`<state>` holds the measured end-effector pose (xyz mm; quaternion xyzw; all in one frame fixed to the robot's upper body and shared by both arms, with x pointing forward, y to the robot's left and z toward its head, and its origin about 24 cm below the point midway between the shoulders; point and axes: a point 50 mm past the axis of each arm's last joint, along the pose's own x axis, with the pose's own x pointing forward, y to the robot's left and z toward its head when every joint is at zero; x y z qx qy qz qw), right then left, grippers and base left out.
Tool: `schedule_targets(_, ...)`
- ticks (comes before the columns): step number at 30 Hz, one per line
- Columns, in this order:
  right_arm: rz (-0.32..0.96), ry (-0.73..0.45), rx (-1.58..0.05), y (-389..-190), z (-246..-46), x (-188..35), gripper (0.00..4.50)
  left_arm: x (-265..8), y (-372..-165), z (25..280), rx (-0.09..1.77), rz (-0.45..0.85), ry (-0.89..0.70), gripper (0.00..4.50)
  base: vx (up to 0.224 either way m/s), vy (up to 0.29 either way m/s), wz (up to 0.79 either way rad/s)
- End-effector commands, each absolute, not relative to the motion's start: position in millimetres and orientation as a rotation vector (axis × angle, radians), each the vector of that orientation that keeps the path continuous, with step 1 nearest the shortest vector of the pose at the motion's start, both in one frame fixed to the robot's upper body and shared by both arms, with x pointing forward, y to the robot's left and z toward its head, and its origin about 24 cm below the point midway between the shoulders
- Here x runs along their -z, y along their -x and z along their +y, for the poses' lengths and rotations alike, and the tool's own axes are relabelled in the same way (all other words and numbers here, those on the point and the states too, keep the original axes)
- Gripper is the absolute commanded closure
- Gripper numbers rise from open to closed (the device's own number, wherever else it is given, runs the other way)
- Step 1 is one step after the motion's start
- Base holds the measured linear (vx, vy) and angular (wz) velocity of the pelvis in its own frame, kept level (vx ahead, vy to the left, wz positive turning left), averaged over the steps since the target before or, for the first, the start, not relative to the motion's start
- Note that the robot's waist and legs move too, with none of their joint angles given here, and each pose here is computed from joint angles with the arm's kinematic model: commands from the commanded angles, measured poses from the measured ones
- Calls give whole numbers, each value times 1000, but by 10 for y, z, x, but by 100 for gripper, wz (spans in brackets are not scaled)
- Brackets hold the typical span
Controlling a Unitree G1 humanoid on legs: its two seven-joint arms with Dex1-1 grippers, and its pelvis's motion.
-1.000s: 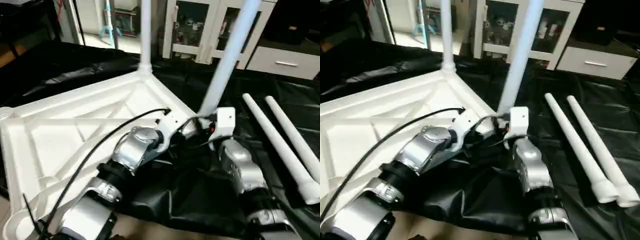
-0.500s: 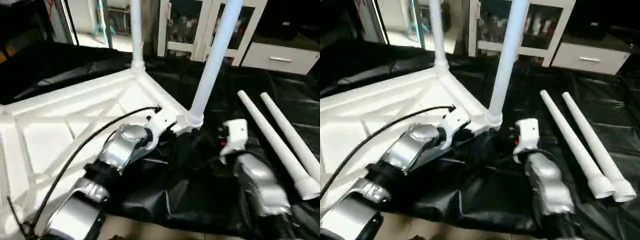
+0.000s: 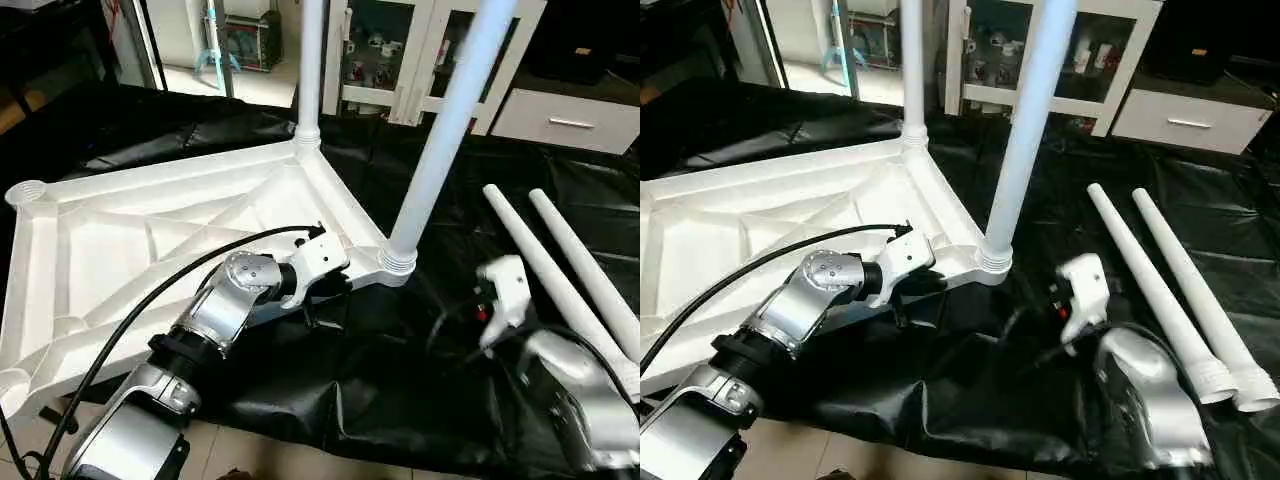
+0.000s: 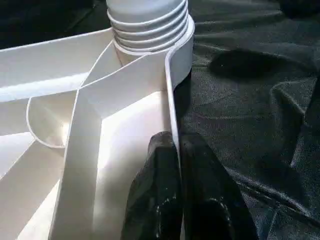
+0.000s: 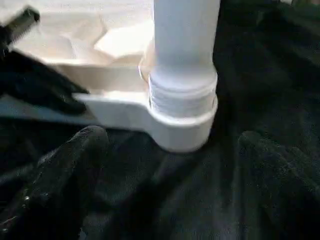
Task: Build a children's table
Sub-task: Rotate leg to tighten
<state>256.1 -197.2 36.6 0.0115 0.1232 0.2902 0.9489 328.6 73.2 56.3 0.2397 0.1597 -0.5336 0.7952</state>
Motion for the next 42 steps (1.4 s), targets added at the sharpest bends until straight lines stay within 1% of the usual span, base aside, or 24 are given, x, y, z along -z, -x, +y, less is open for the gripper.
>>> schedule_targets(1, 254, -18, -624, -2514, -1928, -390, 3, -570, -3216, 536, 1243, 252, -500, 450, 0, 0, 0)
schedule_targets(6, 259, -28, -639, -2460, -1884, -372, 3, -616, -3183, 398, 1305, 202, -493, 450, 0, 0, 0)
schedule_targets(10, 258, -29, -634, -2439, -1881, -372, 3, -626, -3199, 357, 1289, 177, -511, 450, 0, 0, 0)
schedule_targets(19, 252, -28, -639, -2421, -1865, -380, 3, -612, -3205, 375, 1278, 161, -532, 450, 0, 0, 0)
schedule_targets(22, 250, -28, -643, -2408, -1864, -382, 3, -602, -3210, 413, 1268, 184, -480, 450, 0, 0, 0)
schedule_targets(23, 251, -29, -642, -2404, -1867, -382, 1, -609, -3216, 428, 1260, 200, -434, 422, 0, 0, 0)
schedule_targets(25, 251, -30, -642, -2400, -1870, -382, 0, -633, -3223, 436, 1252, 200, -390, 393, 0, 0, 0)
schedule_targets(27, 253, -33, -643, -2390, -1865, -373, 0, -682, -3230, 448, 1245, 189, -339, 379, 0, 0, 0)
schedule_targets(30, 254, -37, -648, -2384, -1836, -360, 0, -736, -3228, 446, 1243, 165, -318, 346, 0, 0, 0)
schedule_targets(32, 254, -43, -652, -2388, -1808, -352, 0, -788, -3224, 450, 1241, 141, -306, 329, 0, 0, 0)
schedule_targets(33, 253, -45, -653, -2391, -1796, -348, 0, -820, -3226, 459, 1235, 132, -297, 329, 0, 0, 0)
schedule_targets(35, 250, -49, -656, -2395, -1771, -345, 0, -873, -3219, 493, 1232, 123, -295, 306, 0, 0, 0)
schedule_targets(38, 248, -52, -661, -2386, -1752, -342, 0, -926, -3219, 605, 1198, 123, -303, 278, 0, 0, 0)
schedule_targets(39, 248, -54, -665, -2382, -1746, -343, 0, -917, -3195, 698, 1208, 142, -341, 270, 0, 0, 0)
schedule_targets(40, 249, -58, -676, -2369, -1734, -338, 0, -877, -3108, 884, 1255, 211, -392, 263, 0, 0, 0)
schedule_targets(41, 249, -58, -677, -2369, -1734, -338, 0, -876, -3104, 890, 1258, 213, -393, 253, 0, 0, 0)
schedule_targets(42, 250, -60, -681, -2365, -1730, -336, 0, -864, -3071, 942, 1278, 234, -408, 253, 0, 0, 0)
